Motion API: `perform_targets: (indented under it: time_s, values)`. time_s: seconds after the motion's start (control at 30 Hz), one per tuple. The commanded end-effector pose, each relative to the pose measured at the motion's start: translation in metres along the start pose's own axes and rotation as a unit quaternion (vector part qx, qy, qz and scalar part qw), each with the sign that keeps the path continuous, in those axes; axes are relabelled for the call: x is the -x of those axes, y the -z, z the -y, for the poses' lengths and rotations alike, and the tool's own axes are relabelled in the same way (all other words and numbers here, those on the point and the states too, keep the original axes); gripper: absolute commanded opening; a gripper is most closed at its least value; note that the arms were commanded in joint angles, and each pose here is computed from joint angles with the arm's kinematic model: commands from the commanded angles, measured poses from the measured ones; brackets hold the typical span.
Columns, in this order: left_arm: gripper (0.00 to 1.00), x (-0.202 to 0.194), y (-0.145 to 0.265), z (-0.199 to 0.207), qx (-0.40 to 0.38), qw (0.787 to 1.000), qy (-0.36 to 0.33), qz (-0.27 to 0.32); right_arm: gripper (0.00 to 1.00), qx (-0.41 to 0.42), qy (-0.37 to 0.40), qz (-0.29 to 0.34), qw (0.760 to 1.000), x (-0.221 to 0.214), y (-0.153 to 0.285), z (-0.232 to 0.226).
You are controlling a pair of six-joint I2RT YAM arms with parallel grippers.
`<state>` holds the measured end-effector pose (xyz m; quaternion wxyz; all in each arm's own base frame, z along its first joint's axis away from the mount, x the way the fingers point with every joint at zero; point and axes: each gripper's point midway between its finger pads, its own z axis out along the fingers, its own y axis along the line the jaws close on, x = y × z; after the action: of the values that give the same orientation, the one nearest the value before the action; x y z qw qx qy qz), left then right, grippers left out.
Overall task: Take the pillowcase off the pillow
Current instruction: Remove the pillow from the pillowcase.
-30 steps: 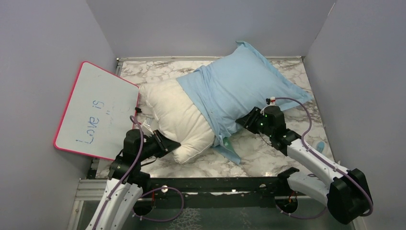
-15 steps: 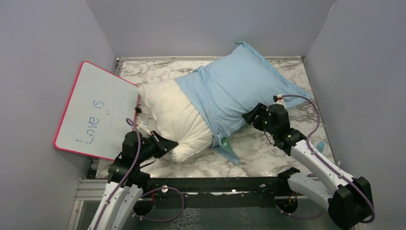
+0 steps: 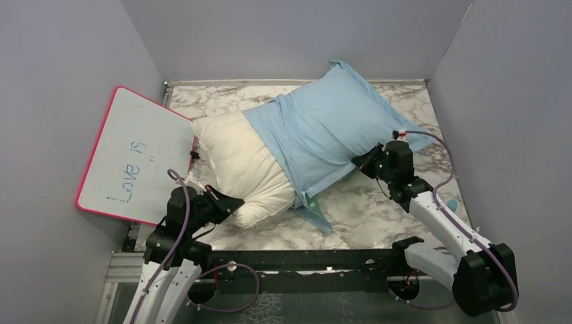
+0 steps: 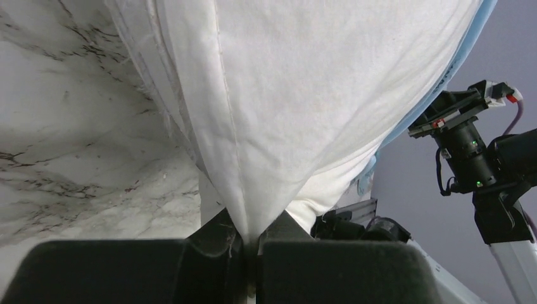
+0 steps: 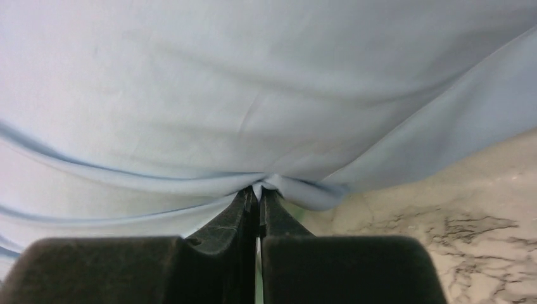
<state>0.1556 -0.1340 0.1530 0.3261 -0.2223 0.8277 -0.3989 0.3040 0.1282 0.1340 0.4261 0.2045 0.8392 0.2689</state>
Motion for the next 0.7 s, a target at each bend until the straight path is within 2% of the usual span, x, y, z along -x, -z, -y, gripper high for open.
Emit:
perform_targets:
  time_s: [0.0, 0.2, 0.33, 0.37, 0.43, 0.53, 0.57, 0.67]
  values:
    - [0.00, 0.031, 0.028, -0.016, 0.075, 0.992, 0.006, 0.097, 0.03, -0.073, 0.006, 0.071, 0.995, 0.051, 0.005, 0.034]
    - [0.00, 0.041, 0.040, -0.021, 0.105, 0.987, -0.001, 0.125, 0.01, -0.087, -0.041, 0.068, 0.993, 0.083, 0.007, 0.072]
    - [0.00, 0.039, 0.039, -0.021, 0.104, 0.987, -0.005, 0.119, 0.03, -0.032, -0.033, 0.028, 0.999, 0.077, 0.005, 0.052]
    - [0.00, 0.038, 0.038, -0.021, 0.102, 0.988, -0.007, 0.115, 0.07, -0.006, -0.031, 0.014, 0.999, 0.072, 0.007, 0.042]
    - [0.00, 0.037, 0.036, -0.021, 0.097, 0.989, -0.011, 0.113, 0.22, 0.044, -0.029, -0.009, 0.999, 0.063, 0.013, 0.024]
    - [0.00, 0.032, 0.031, -0.015, 0.074, 0.992, -0.014, 0.099, 0.54, 0.115, -0.037, -0.046, 0.992, 0.039, 0.025, 0.005]
    - [0.00, 0.031, 0.030, -0.013, 0.069, 0.993, -0.015, 0.098, 0.61, 0.140, -0.044, -0.063, 0.987, 0.029, 0.029, -0.001]
    - [0.00, 0.029, 0.027, -0.013, 0.064, 0.994, -0.014, 0.091, 0.66, 0.197, -0.047, -0.091, 0.975, 0.010, 0.039, -0.013]
